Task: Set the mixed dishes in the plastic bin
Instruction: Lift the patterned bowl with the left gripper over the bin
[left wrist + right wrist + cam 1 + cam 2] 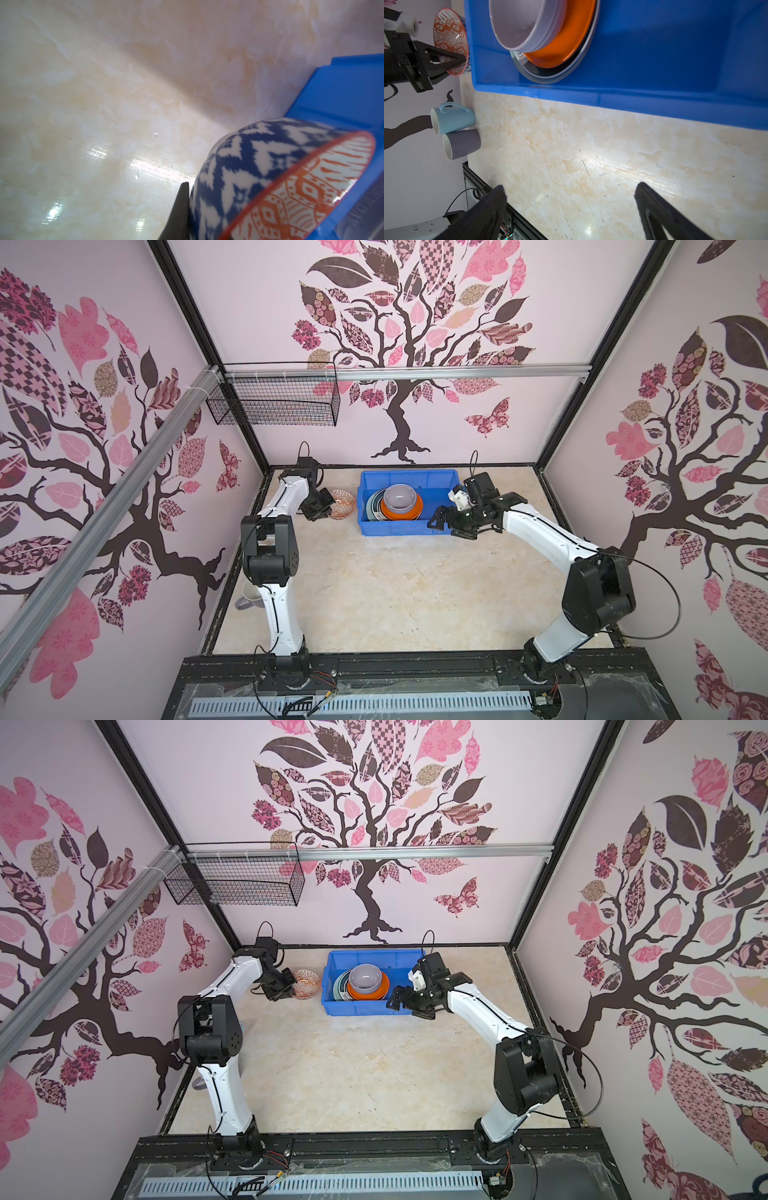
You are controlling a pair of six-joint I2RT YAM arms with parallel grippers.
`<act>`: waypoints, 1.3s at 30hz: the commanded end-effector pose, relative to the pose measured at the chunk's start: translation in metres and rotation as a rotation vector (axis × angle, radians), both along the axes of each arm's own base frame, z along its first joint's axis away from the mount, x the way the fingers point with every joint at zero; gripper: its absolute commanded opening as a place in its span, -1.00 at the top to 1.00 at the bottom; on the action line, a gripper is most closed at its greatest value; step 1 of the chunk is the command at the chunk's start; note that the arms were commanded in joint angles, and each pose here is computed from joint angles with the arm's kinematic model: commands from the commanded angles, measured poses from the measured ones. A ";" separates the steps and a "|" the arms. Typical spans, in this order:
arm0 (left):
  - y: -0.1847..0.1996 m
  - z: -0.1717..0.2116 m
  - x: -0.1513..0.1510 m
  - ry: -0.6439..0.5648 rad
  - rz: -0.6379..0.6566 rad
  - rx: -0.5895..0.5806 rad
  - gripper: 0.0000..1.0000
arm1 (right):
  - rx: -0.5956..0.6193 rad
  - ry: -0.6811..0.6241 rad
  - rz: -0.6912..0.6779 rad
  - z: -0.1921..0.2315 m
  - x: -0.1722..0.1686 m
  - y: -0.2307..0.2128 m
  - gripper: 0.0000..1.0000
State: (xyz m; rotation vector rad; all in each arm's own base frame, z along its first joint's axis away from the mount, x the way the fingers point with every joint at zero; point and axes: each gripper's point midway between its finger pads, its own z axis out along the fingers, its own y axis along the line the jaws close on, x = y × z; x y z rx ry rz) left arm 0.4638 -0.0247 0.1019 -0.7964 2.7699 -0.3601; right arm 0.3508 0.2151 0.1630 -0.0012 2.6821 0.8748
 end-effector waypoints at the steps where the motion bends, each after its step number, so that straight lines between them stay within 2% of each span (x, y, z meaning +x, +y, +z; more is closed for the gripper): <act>1: -0.012 0.049 0.004 -0.116 -0.023 -0.058 0.85 | 0.013 -0.046 0.001 0.018 -0.011 -0.006 -0.99; 7: -0.044 0.099 0.008 -0.213 -0.082 -0.062 0.83 | 0.003 -0.056 -0.008 0.022 -0.030 -0.016 -0.99; 15: -0.118 0.123 0.014 -0.277 -0.193 -0.099 0.81 | -0.017 -0.067 -0.028 0.026 -0.055 -0.032 -0.99; 19: -0.162 0.120 0.018 -0.276 -0.281 -0.115 0.81 | -0.031 -0.065 -0.047 0.027 -0.067 -0.042 -0.99; 25: -0.203 0.109 0.027 -0.268 -0.333 -0.152 0.81 | -0.062 -0.064 -0.070 0.031 -0.079 -0.057 -0.99; 39: -0.230 0.070 0.040 -0.205 -0.337 -0.213 0.80 | -0.105 -0.060 -0.109 0.029 -0.089 -0.080 -0.99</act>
